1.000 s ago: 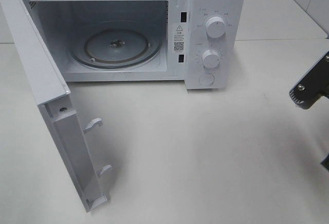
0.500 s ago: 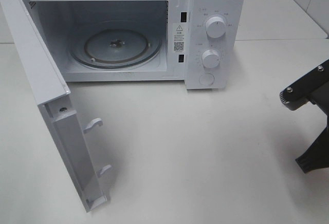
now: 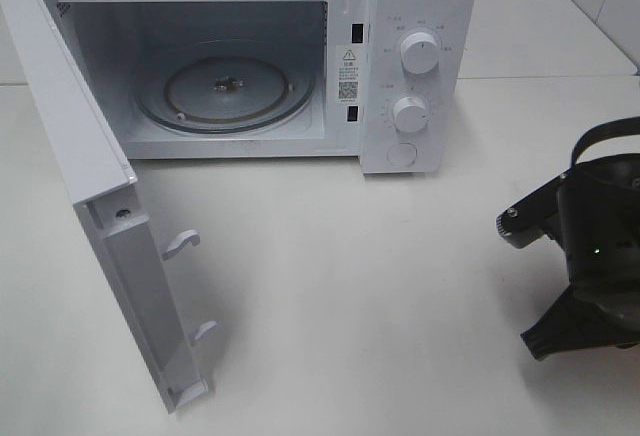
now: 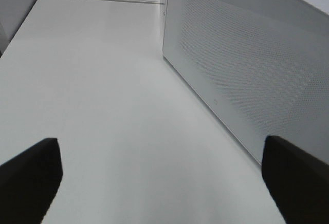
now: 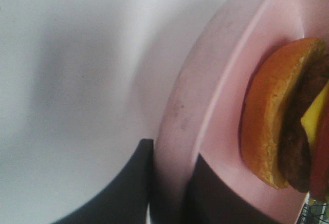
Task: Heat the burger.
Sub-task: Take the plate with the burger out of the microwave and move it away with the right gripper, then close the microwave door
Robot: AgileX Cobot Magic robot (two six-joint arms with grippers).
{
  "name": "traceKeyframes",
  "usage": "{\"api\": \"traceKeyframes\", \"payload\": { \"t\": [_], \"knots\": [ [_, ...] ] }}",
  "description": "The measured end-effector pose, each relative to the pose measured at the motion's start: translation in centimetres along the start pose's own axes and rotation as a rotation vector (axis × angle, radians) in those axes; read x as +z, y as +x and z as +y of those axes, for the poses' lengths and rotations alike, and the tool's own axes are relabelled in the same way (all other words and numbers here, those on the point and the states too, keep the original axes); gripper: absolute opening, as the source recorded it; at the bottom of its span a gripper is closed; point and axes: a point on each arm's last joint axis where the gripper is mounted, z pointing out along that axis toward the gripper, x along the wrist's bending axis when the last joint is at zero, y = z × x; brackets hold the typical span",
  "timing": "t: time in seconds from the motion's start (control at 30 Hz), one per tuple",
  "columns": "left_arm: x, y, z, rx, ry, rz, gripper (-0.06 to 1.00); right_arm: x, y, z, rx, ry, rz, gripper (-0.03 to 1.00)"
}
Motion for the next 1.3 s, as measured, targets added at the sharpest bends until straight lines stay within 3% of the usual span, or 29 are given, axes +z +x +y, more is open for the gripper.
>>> {"api": "traceKeyframes", "payload": {
  "t": [0.5,0.7,0.83,1.3],
  "knots": [
    [0.0,0.0,0.0,0.000,0.000,0.000,0.98,2.5,2.8,0.3,-0.089,0.002,0.034,0.13],
    [0.0,0.0,0.0,0.000,0.000,0.000,0.98,2.1,2.8,0.7,-0.064,-0.007,0.053,0.26],
    [0.0,0.0,0.0,0.000,0.000,0.000,0.98,0.4,2.1,1.8,0.003,-0.043,0.099,0.40],
    [0.0,0.0,0.0,0.000,0.000,0.000,0.98,-5.5,-1.9,1.6,0.036,-0.169,0.305,0.51]
  ]
}}
